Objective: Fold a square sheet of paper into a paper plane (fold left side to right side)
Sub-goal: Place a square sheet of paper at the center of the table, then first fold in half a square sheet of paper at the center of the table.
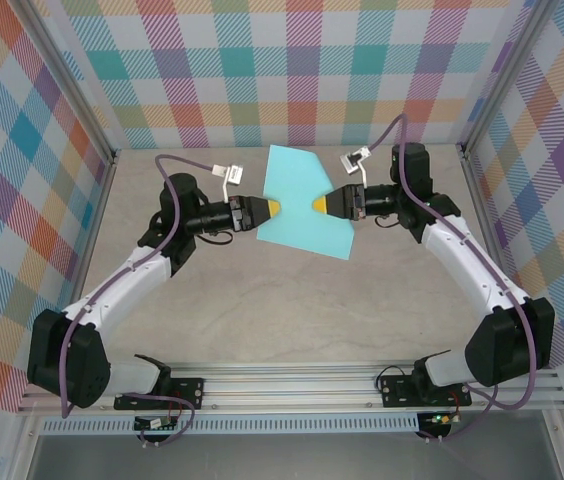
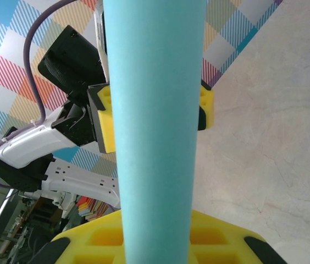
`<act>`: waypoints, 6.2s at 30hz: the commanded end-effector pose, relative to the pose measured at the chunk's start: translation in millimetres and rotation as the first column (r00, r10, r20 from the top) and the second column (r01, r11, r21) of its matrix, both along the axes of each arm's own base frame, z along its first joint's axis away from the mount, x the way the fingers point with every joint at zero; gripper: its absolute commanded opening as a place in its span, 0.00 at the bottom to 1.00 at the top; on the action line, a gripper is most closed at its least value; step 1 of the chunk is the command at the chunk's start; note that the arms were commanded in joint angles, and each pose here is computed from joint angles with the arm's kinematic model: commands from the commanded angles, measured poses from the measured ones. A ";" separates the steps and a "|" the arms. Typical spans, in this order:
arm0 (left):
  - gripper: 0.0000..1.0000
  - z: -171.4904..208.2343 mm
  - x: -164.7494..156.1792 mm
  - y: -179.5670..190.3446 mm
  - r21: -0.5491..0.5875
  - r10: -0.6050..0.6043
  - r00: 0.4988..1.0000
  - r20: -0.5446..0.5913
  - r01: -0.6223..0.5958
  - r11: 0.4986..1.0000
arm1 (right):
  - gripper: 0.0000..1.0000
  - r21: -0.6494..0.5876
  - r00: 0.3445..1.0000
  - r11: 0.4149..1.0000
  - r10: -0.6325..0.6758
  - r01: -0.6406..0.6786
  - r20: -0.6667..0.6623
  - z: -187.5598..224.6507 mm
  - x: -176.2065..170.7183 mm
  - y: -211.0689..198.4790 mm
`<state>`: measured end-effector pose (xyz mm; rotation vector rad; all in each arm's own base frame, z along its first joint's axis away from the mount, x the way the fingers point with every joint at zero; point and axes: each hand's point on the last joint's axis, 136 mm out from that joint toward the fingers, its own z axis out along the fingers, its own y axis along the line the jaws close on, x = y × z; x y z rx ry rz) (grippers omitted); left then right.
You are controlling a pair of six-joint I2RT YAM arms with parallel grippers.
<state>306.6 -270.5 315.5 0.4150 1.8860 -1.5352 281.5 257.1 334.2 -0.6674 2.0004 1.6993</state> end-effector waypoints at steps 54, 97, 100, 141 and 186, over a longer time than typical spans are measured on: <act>0.60 -204.6 36.7 -52.3 0.277 0.097 0.914 -0.394 0.017 0.961 | 0.40 -0.631 0.765 0.753 -0.513 0.184 -0.389 -303.8 72.4 -19.3; 0.55 -239.3 45.5 -13.8 0.603 0.376 0.848 -0.372 -0.087 0.793 | 0.00 -0.620 0.747 0.762 -0.522 0.190 -0.413 -287.8 68.8 -25.4; 0.54 -249.0 46.9 -15.1 0.624 0.398 0.829 -0.393 -0.078 0.777 | 0.00 -0.629 0.740 0.753 -0.532 0.193 -0.411 -291.3 66.6 -28.2; 0.42 -292.3 37.4 -46.1 0.757 0.400 0.813 -0.423 0.074 0.649 | 0.38 -0.740 0.714 0.601 -0.657 0.302 -0.242 -288.3 56.3 -94.0; 0.46 -302.4 41.3 -50.9 0.774 0.442 0.781 -0.442 0.083 0.628 | 0.35 -0.685 0.724 0.676 -0.612 0.271 -0.318 -289.9 54.0 -78.9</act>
